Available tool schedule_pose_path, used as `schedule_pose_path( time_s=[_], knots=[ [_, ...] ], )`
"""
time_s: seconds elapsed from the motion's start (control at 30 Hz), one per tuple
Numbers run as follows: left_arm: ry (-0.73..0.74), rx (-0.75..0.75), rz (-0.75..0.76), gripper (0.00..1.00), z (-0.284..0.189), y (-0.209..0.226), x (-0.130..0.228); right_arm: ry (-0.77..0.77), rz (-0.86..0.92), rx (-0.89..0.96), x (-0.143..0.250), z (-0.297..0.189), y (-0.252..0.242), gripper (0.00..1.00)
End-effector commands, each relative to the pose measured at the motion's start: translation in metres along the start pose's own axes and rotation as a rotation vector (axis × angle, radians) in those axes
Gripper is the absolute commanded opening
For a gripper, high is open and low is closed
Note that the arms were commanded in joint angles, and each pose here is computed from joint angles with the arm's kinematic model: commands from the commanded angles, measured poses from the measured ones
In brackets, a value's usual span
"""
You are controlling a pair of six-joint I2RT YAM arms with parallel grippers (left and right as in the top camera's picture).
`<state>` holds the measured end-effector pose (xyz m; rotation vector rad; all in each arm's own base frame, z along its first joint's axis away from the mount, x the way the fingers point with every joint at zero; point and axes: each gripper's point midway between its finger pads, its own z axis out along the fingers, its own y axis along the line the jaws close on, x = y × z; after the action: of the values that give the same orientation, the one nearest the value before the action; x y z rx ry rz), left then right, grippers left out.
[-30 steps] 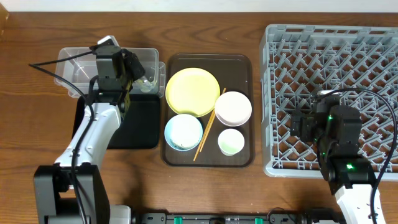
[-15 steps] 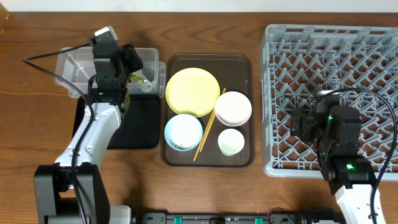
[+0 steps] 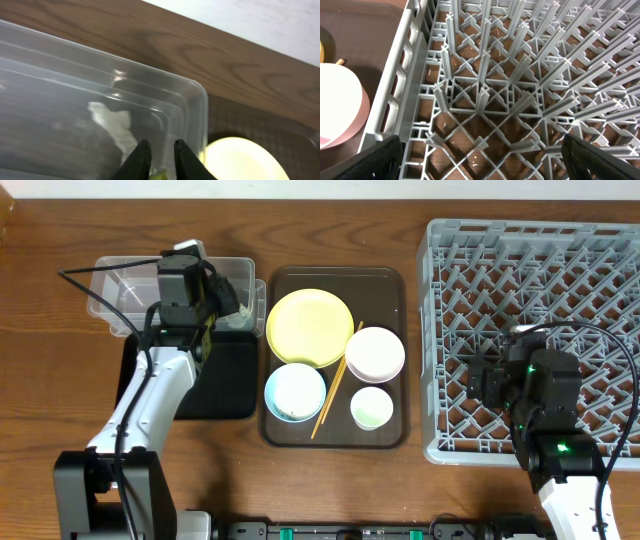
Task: Sort waste into correct bins and load items into the dishwasher rack
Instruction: 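Carry the wrapper to the clear bin and release it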
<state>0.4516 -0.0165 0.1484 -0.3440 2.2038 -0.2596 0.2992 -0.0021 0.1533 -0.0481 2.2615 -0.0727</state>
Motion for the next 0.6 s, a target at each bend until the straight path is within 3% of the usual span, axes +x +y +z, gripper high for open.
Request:
schedule_pose_path(
  time_s=[0.0, 0.13, 0.33, 0.57],
  knots=[
    [-0.019, 0.034, 0.022, 0.11, -0.007, -0.009, -0.009, -0.019, 0.009, -0.010, -0.009, -0.003, 0.003, 0.99],
    [-0.031, 0.038, 0.023, 0.06, -0.007, -0.010, -0.012, -0.009, 0.009, -0.010, -0.007, -0.001, 0.003, 0.99],
    [-0.110, 0.056, 0.027, 0.06, -0.009, -0.015, -0.031, 0.005, 0.008, -0.011, -0.004, 0.002, 0.003, 0.99],
    [-0.118, 0.183, 0.043, 0.06, -0.034, -0.043, -0.038, 0.005, 0.008, -0.011, -0.005, 0.002, 0.003, 0.99]
  ],
)
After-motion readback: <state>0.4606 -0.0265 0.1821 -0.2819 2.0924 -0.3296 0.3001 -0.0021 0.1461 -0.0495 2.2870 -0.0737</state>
